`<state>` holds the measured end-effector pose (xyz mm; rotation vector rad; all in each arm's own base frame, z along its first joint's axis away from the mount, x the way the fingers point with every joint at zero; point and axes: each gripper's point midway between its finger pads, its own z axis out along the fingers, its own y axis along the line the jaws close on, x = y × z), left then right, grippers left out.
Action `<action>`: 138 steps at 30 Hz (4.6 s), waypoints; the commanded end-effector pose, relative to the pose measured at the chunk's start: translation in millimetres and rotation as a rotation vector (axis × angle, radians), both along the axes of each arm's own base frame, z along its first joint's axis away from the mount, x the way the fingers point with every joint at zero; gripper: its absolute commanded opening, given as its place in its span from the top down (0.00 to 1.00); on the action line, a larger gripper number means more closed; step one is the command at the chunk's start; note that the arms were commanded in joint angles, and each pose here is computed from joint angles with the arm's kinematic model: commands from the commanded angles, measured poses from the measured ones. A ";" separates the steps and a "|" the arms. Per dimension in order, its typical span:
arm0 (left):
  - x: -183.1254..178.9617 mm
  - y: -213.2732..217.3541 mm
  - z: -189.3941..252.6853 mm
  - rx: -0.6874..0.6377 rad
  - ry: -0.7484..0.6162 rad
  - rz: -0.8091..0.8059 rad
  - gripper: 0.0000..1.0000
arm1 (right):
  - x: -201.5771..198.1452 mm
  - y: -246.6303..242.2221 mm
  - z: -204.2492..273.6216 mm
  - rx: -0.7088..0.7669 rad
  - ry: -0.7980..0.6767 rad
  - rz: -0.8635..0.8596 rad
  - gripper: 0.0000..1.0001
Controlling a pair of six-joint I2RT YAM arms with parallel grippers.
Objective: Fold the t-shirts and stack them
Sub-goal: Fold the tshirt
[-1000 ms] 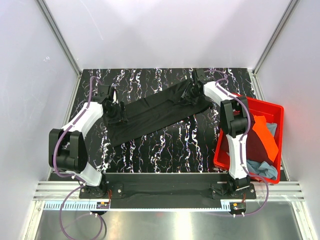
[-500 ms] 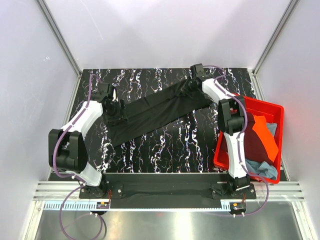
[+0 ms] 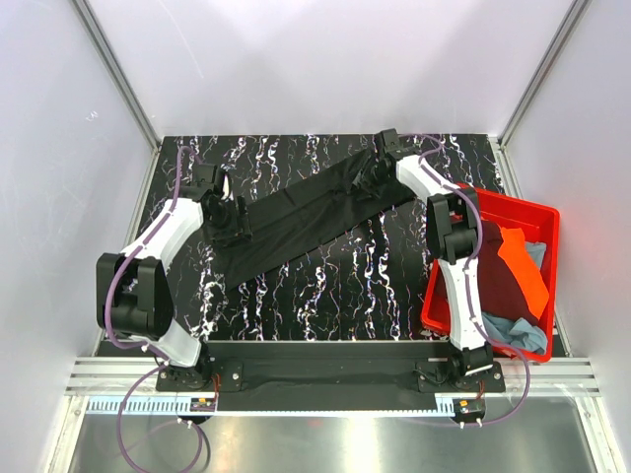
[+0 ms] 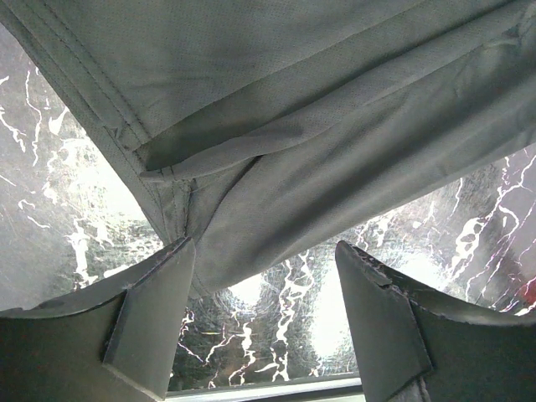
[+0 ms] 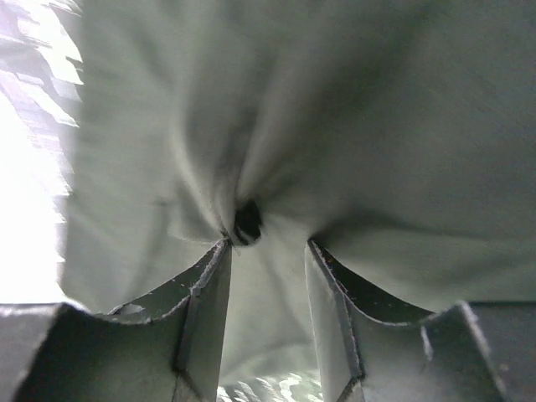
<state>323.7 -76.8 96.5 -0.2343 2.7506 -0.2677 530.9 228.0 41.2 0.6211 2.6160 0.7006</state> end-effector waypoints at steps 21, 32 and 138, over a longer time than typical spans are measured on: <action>-8.1 -7.4 -59.6 0.235 0.118 -0.058 0.33 | 11.3 -131.3 36.5 -0.420 -0.100 -0.061 0.87; -27.7 -3.1 -73.5 0.244 0.178 -0.031 0.34 | 2.7 -173.7 -14.0 -0.450 -0.001 -0.091 0.90; -19.4 -47.3 1.4 0.171 0.041 -0.200 0.04 | -57.8 -28.9 95.4 -0.244 -0.082 0.262 0.44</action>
